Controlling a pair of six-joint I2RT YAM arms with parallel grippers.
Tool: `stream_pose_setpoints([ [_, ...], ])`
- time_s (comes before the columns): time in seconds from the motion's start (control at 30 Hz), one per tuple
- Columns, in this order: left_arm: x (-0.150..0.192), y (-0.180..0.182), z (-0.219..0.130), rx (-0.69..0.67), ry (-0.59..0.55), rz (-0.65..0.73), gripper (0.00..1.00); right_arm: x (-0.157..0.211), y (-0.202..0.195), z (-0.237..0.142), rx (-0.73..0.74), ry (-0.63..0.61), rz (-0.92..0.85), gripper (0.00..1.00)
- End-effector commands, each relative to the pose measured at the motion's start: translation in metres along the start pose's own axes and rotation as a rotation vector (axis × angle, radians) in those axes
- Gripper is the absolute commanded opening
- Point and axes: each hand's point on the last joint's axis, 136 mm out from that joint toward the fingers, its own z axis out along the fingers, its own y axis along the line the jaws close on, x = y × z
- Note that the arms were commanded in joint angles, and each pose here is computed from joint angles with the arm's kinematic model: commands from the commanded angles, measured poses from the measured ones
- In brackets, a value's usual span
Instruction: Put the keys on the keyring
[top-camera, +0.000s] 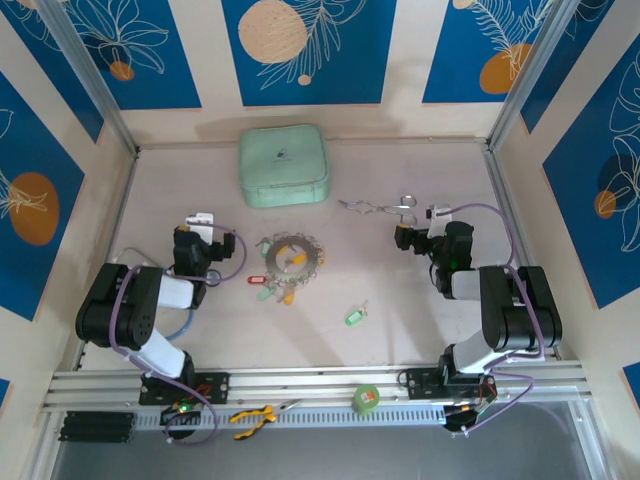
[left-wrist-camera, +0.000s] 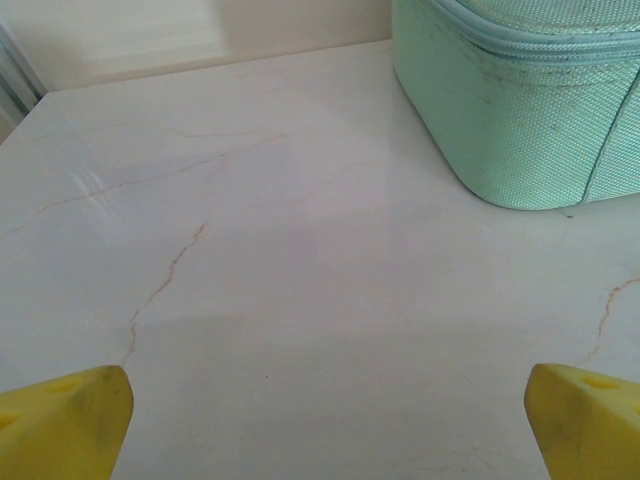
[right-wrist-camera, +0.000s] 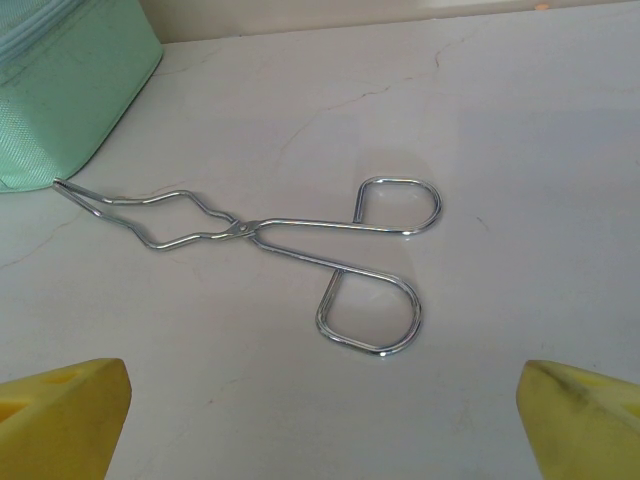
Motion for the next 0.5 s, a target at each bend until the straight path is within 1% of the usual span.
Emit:
stream_pose_setpoints([
  [0.0,-0.010,0.000,-0.001,0.016,-0.026,-0.008,1.00,-0.012,0.000,0.003,0.000,-0.026,0.002,0.99],
  [0.07,-0.011,-0.002,-0.005,0.029,-0.050,0.002,1.00,-0.015,0.007,-0.001,-0.034,-0.038,-0.017,0.89],
  [0.1,-0.016,-0.003,-0.009,0.037,-0.082,0.001,1.00,-0.018,0.012,-0.004,-0.045,-0.046,-0.037,0.88],
  [0.17,-0.022,0.003,-0.021,0.009,-0.116,-0.014,1.00,-0.026,0.024,-0.012,-0.034,-0.029,-0.089,0.87],
  [0.3,-0.041,0.017,-0.036,-0.055,-0.125,-0.041,1.00,-0.034,0.065,-0.025,-0.079,0.104,-0.180,0.87],
  [0.4,-0.059,0.020,-0.046,-0.057,-0.127,-0.074,1.00,-0.041,0.101,-0.035,-0.125,0.155,-0.206,0.84],
  [0.47,-0.069,0.018,-0.051,-0.030,-0.124,-0.109,1.00,-0.039,0.128,-0.043,-0.170,0.211,-0.229,0.81],
])
